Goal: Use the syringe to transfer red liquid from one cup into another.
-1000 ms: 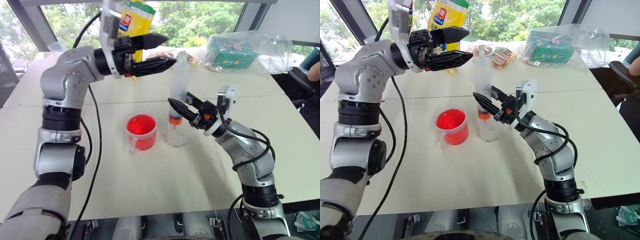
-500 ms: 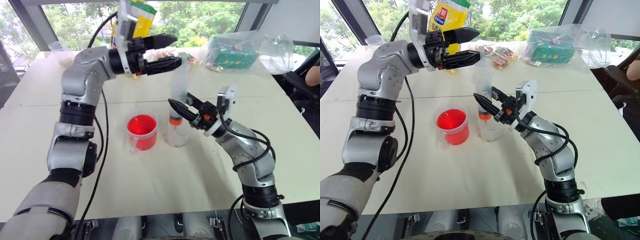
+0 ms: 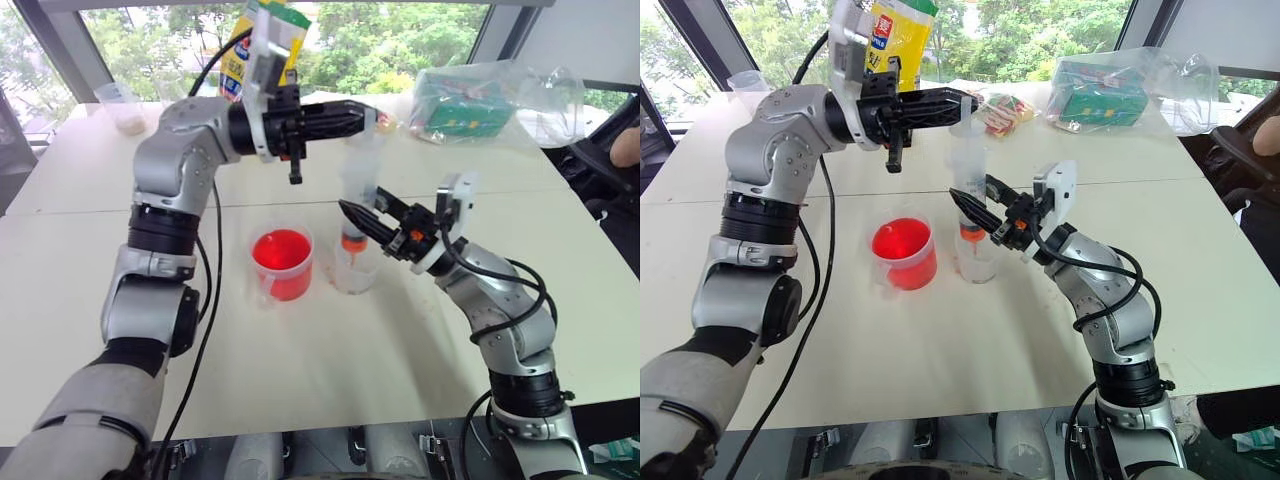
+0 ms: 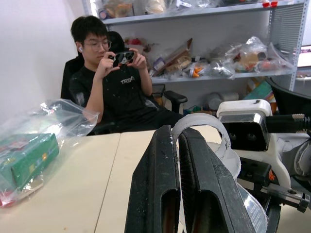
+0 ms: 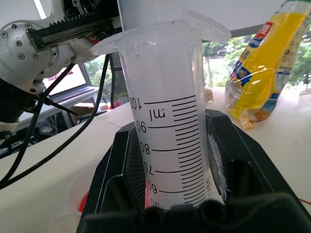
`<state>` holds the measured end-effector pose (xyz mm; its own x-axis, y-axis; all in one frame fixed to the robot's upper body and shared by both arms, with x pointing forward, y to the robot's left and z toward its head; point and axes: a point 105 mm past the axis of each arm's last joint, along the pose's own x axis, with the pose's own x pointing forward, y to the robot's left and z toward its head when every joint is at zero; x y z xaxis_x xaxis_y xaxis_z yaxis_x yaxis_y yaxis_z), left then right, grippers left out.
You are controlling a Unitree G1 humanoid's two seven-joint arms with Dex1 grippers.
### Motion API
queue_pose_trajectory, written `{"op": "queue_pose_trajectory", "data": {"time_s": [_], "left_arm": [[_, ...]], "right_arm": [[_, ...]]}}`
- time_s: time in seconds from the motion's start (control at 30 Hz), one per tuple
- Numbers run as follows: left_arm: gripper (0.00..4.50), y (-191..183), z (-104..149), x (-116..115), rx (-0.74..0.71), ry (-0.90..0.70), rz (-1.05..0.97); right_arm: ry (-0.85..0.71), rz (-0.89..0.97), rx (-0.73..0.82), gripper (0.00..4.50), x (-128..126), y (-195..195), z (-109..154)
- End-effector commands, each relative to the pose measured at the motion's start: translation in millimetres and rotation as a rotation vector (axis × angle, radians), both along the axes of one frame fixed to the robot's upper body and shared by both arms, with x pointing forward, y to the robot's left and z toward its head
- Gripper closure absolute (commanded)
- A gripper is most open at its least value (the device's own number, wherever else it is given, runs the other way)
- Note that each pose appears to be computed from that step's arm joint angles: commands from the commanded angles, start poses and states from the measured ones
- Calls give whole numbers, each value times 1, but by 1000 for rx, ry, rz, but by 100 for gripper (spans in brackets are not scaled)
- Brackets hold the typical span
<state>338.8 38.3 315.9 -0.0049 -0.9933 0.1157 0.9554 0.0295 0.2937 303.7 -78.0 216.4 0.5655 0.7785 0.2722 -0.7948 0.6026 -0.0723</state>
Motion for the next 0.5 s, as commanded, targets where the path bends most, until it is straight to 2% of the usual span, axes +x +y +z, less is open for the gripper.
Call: {"op": "queue_pose_trajectory", "data": {"time_s": [0.03,0.5], "left_arm": [[443,-13,-15,-13,77,-15,-70],[443,-19,-37,-17,114,18,-82]], "right_arm": [[-127,-10,57,311,-8,-5,39],[-166,-48,60,311,-9,-18,58]]}}
